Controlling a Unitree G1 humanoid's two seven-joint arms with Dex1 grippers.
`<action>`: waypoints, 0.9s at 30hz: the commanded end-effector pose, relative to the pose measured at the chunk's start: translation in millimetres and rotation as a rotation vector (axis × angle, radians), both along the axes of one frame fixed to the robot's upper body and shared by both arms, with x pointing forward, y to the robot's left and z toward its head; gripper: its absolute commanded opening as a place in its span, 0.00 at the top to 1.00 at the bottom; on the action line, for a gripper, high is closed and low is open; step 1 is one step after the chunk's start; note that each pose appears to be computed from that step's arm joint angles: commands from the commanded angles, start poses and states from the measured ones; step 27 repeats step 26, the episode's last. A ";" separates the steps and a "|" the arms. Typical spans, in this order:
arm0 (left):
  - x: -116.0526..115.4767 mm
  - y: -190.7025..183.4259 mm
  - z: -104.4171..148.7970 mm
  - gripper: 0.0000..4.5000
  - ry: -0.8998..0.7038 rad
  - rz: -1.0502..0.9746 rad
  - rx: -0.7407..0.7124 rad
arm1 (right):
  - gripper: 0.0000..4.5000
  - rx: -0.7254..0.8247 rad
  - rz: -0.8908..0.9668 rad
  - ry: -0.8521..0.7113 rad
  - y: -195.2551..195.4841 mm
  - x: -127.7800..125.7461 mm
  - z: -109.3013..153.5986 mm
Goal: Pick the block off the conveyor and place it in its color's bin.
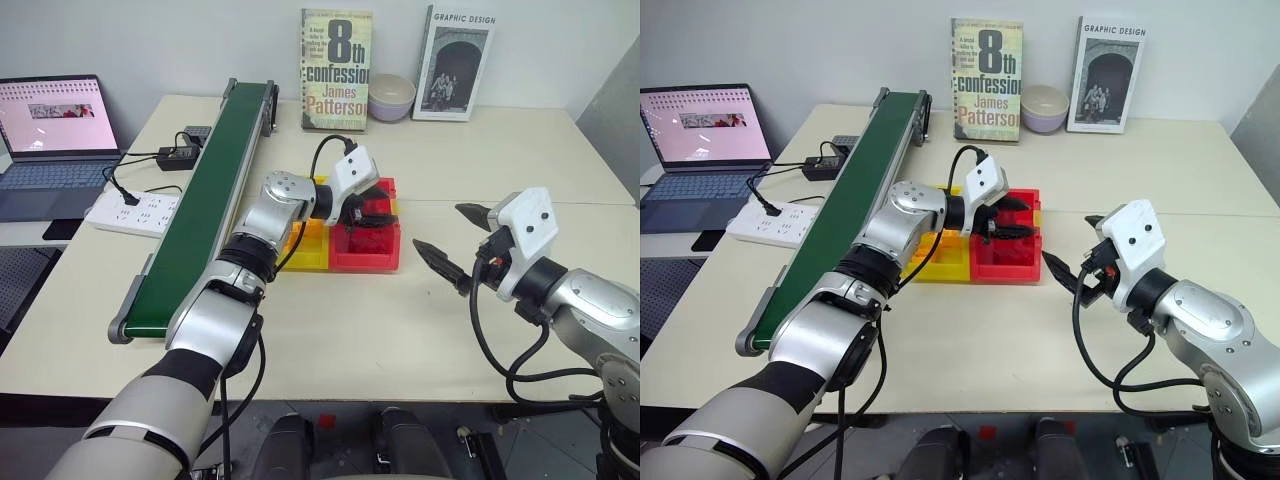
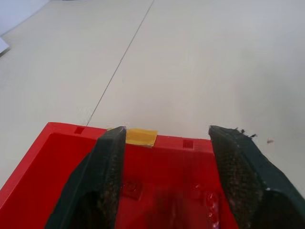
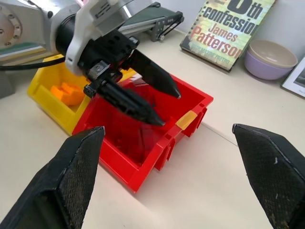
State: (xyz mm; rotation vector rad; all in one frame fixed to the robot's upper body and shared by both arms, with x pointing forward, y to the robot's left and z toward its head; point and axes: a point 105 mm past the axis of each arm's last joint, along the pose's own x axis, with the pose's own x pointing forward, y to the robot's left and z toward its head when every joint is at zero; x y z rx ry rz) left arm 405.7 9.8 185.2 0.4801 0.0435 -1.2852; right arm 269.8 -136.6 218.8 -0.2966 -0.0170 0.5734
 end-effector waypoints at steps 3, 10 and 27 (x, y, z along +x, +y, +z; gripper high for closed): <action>4.1 0.0 18.8 0.10 -0.071 -0.005 -0.010 | 0.00 0.004 -0.008 -0.055 -0.5 -4.3 13.7; 10.4 27.2 36.4 0.01 -0.090 0.053 -0.038 | 0.00 -0.003 0.065 -0.039 6.6 -0.6 15.6; -79.7 195.3 58.0 0.01 0.010 0.391 0.061 | 0.00 -0.106 0.472 0.052 14.5 33.3 23.8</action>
